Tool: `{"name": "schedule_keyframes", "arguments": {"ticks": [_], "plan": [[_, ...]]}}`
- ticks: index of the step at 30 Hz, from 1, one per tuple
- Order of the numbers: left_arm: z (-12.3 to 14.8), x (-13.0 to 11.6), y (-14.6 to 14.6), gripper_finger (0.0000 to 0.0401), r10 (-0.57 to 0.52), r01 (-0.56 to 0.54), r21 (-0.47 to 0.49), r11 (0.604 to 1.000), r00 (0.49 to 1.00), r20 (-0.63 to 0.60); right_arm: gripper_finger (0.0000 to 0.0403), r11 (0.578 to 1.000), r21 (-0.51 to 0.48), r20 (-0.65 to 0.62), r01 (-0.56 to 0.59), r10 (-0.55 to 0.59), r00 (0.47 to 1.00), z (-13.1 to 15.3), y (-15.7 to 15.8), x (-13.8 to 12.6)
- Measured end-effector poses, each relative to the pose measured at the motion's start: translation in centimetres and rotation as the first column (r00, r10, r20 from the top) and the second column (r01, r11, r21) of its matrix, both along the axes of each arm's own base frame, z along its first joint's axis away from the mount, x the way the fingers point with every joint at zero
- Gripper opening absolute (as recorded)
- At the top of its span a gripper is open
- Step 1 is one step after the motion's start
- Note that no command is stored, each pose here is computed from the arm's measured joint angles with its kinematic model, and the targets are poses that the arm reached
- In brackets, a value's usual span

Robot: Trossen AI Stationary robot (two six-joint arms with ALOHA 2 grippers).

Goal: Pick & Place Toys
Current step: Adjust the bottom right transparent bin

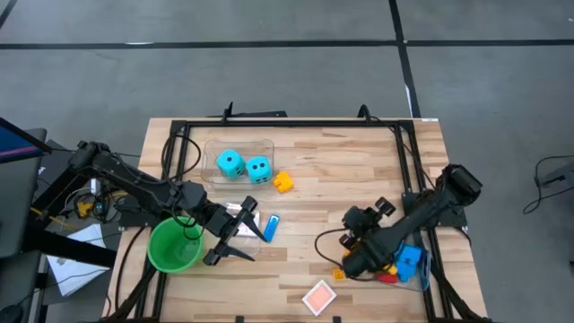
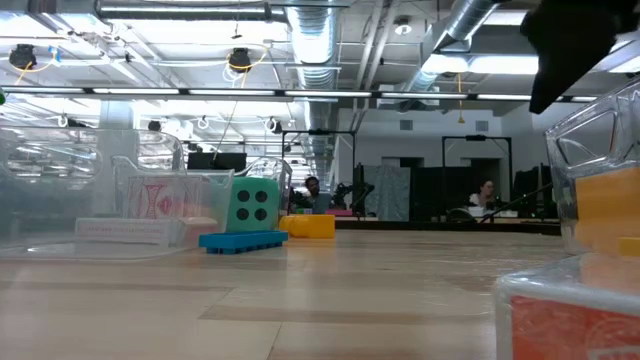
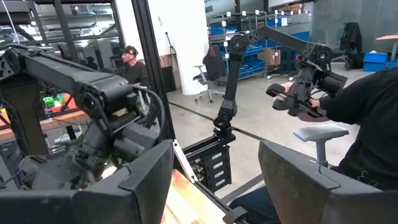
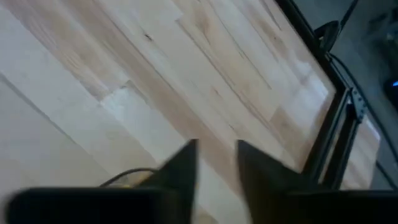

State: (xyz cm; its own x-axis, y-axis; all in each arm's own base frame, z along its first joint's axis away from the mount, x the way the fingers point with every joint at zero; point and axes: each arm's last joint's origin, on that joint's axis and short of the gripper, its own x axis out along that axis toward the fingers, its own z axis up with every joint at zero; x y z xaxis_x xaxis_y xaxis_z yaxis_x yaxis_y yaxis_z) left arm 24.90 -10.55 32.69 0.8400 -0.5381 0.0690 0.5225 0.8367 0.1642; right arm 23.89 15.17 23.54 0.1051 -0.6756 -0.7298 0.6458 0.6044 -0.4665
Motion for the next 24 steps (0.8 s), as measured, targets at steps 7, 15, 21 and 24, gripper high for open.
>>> {"name": "schedule_keyframes", "arguments": {"ticks": [7,15,21,24], "plan": [[0.0,0.0,0.0,0.0231,0.000,0.000,0.000,1.000,1.000,0.000,0.0017,1.000,0.019,-0.129,0.018,-0.015,0.992,-0.8,-2.2,0.8],[0.0,0.0,0.0,0.0231,0.000,0.000,0.000,1.000,1.000,0.000,0.0001,0.987,0.158,-0.138,-0.012,0.035,0.990,-0.4,-4.5,1.1],[0.0,0.0,0.0,0.0231,0.000,0.000,0.000,1.000,1.000,0.000,0.0001,0.948,0.312,-0.040,-0.060,0.076,0.996,0.7,-5.3,-0.3],[0.0,0.0,0.0,0.0231,0.000,0.000,0.000,1.000,1.000,0.000,0.0001,0.938,0.342,-0.044,-0.048,0.067,0.997,0.0,-6.1,-1.3]]}}
